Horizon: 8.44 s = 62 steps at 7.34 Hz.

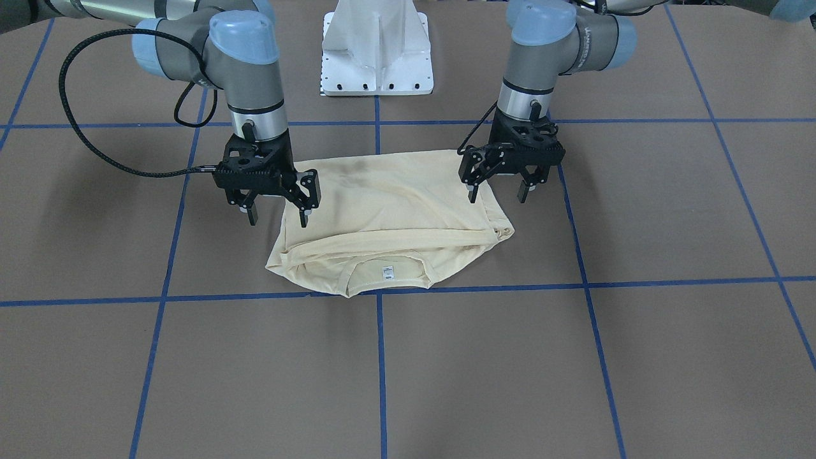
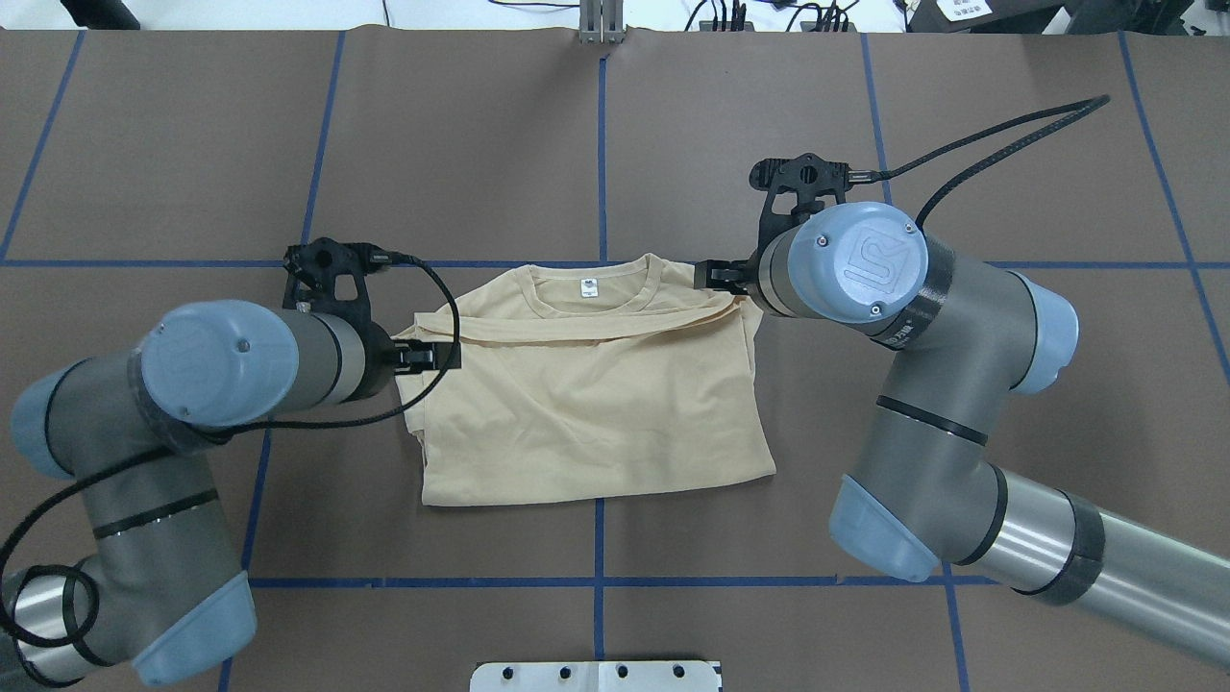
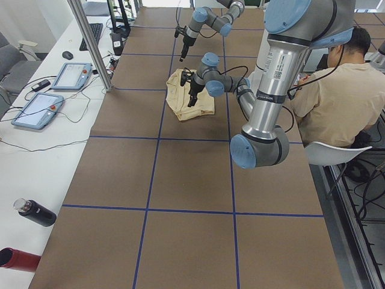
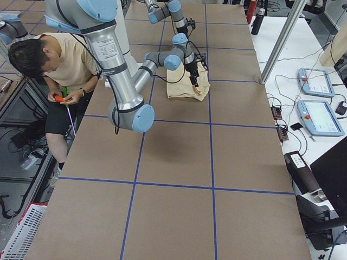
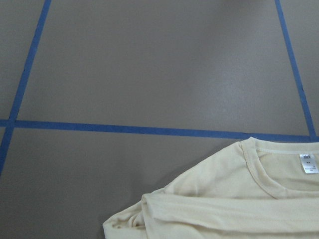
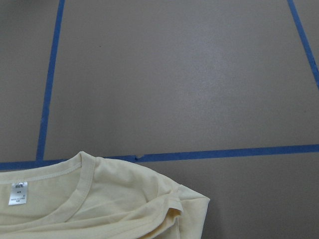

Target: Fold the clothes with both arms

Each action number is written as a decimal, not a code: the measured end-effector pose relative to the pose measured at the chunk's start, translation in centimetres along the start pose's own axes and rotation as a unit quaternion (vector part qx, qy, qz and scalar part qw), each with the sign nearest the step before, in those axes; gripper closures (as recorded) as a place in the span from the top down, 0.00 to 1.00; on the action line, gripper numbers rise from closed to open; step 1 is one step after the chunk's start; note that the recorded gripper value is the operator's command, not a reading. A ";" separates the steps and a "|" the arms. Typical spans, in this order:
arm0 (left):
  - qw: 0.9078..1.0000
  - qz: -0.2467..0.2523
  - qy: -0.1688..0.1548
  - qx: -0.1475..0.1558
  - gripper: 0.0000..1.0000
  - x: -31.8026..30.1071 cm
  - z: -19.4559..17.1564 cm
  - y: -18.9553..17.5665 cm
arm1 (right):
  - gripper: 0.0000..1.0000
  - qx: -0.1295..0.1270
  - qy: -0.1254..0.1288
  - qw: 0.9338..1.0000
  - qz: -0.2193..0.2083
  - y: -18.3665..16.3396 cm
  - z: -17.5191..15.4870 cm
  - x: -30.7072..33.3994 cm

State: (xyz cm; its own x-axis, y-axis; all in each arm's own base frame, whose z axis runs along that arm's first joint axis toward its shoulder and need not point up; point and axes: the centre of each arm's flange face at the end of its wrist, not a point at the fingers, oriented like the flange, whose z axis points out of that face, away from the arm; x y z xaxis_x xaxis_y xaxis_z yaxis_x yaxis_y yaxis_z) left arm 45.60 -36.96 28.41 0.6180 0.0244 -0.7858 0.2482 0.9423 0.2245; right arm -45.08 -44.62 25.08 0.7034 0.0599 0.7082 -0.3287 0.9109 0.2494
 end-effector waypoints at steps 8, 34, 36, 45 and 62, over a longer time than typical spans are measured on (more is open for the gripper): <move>0.997 0.017 -0.004 -0.073 0.49 2.1 3.9 9.8 | 1.00 0.003 0.003 1.000 0.000 0.2 0.0 0.5; 0.983 0.122 -0.048 0.131 1.00 -3.6 13.2 -30.3 | 1.00 0.006 -0.011 1.000 -0.004 3.8 0.3 -2.0; 0.982 0.153 -0.022 0.113 1.00 -9.1 10.5 -28.9 | 1.00 0.011 -0.019 0.999 0.032 4.5 0.3 -5.0; 0.976 0.182 -0.008 0.118 1.00 -15.9 5.6 -24.0 | 0.50 0.038 0.027 0.989 0.142 8.6 8.1 -18.9; 0.977 0.180 -0.009 0.116 1.00 -16.2 5.8 -23.7 | 1.00 0.035 0.031 0.998 0.035 14.8 5.2 -6.9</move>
State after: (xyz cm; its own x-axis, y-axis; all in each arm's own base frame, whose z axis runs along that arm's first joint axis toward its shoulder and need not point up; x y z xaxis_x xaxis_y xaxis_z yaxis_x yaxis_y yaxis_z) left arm 34.00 -61.62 39.15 0.7088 0.3322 -0.6223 0.1736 0.7729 0.6103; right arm -58.04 -33.65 27.30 0.7146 0.1490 0.6835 -0.4201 0.8727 0.2489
